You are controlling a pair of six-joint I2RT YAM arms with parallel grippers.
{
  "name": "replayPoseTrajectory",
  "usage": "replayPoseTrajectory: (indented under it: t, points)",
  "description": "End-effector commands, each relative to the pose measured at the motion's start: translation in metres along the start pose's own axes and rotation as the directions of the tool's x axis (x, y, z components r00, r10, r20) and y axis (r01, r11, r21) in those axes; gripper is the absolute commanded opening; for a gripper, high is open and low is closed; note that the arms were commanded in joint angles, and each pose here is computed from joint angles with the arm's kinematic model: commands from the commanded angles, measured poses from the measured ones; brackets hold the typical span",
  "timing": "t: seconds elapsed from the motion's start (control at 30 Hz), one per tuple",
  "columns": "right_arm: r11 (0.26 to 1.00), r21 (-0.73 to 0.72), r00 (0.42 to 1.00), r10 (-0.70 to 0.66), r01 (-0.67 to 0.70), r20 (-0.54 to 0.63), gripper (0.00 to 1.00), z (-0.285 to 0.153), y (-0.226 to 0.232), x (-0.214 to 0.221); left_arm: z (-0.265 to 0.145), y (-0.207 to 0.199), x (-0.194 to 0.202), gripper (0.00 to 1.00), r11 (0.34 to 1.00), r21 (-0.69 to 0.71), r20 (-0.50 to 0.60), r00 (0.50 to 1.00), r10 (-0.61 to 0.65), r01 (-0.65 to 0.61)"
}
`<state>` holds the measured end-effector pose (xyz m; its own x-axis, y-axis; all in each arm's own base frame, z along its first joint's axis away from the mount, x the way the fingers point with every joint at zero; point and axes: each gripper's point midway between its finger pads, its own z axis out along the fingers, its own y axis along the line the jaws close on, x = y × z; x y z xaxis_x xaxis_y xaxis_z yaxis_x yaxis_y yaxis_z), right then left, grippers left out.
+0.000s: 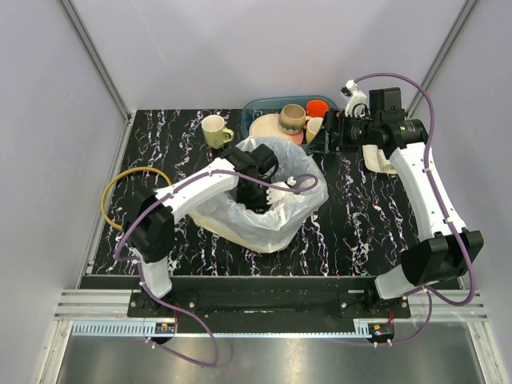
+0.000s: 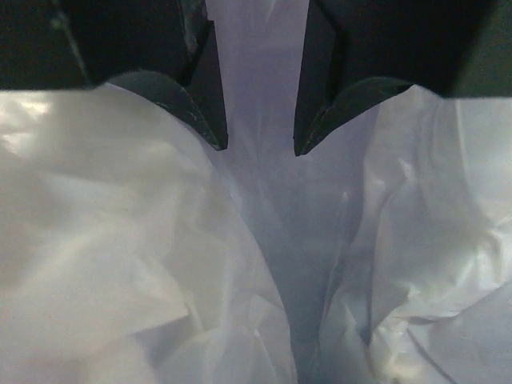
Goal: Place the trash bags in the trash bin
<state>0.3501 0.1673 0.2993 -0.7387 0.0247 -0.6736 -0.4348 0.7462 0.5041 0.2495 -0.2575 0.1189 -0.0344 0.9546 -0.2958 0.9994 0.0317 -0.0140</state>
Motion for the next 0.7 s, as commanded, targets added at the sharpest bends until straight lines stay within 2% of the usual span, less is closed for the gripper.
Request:
replayPoseTrajectory:
  t: [0.0,0.13,0.43,0.67]
  points:
    - [0.998,-0.038,0.998,-0.039,0.041,0.053,0.92,-0.012,0.014,-0.011,0.007,0.010,0.017,0.42,1.000,-0.003,-0.109,0.994,0.014,-0.014]
    - [0.998,-0.042,0.997,-0.044,0.046,0.056,0.93,-0.013,0.014,-0.011,0.018,0.009,0.025,0.41,0.999,0.038,-0.169,0.985,0.015,-0.009]
    - [0.995,-0.075,0.997,-0.057,0.060,0.047,0.92,-0.013,0.018,-0.012,0.048,0.006,0.046,0.40,0.996,0.090,-0.218,0.975,0.042,-0.023]
    - [0.984,-0.176,0.999,-0.033,0.032,-0.001,0.85,-0.008,0.030,0.002,0.048,-0.003,0.059,0.39,0.995,0.096,-0.134,0.990,0.042,-0.029]
